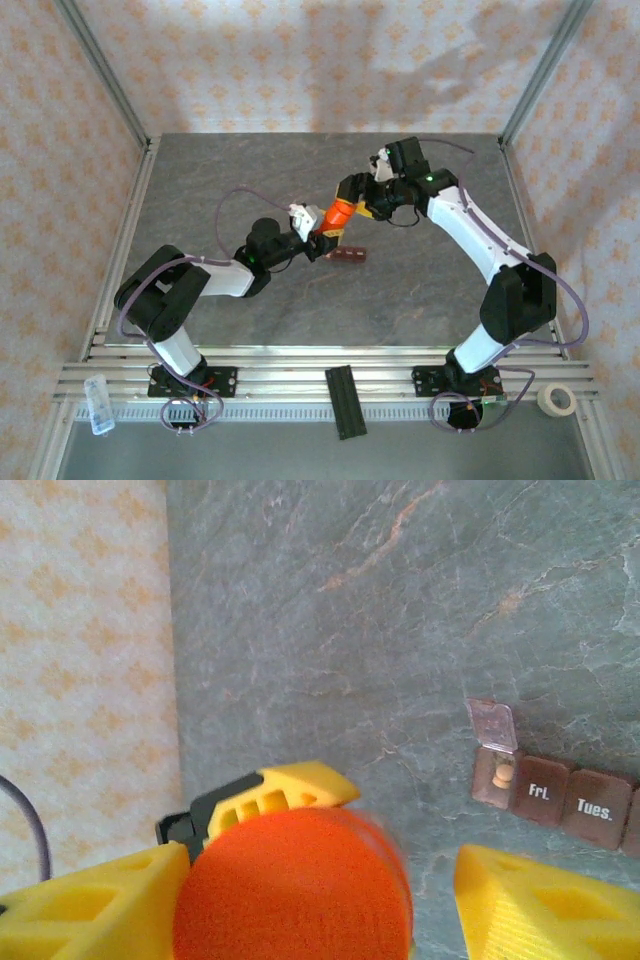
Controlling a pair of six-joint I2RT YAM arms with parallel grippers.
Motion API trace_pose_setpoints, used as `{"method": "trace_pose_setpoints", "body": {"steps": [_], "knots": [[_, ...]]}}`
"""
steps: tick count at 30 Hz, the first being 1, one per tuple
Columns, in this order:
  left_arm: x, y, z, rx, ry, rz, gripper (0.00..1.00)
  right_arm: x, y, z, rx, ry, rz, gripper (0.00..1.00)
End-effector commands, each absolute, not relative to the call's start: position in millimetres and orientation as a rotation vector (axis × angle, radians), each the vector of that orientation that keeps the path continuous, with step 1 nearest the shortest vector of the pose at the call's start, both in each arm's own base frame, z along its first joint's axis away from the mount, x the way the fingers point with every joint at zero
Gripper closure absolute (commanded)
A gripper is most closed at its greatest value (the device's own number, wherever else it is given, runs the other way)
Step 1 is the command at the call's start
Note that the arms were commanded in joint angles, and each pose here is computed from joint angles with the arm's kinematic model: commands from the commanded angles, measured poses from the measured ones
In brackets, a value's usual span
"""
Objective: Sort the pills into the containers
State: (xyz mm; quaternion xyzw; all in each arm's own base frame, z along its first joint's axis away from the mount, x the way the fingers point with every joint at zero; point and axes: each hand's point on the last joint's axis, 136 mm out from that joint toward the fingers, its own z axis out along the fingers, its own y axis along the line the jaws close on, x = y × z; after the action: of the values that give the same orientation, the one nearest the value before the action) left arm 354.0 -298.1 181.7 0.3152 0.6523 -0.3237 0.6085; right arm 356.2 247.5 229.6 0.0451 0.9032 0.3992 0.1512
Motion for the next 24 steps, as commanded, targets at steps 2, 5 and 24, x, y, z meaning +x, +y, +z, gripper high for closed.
{"method": "trace_pose_setpoints", "body": {"steps": [2,5,24], "knots": [[355.8,-295.9,230.1,0.713,1.316,-0.779,1.0,355.4,230.2,255.8,0.088,2.54,1.082,0.17],[354.3,-293.7,231.5,0.733,1.313,-0.834,1.0,344.1,229.4,270.7,-0.056,2.526,1.074,0.15],[338.6,-304.3,238.1,0.835,1.344,-1.23,1.0,325.8,239.8,300.9,-0.642,2.435,1.08,0.25]]}}
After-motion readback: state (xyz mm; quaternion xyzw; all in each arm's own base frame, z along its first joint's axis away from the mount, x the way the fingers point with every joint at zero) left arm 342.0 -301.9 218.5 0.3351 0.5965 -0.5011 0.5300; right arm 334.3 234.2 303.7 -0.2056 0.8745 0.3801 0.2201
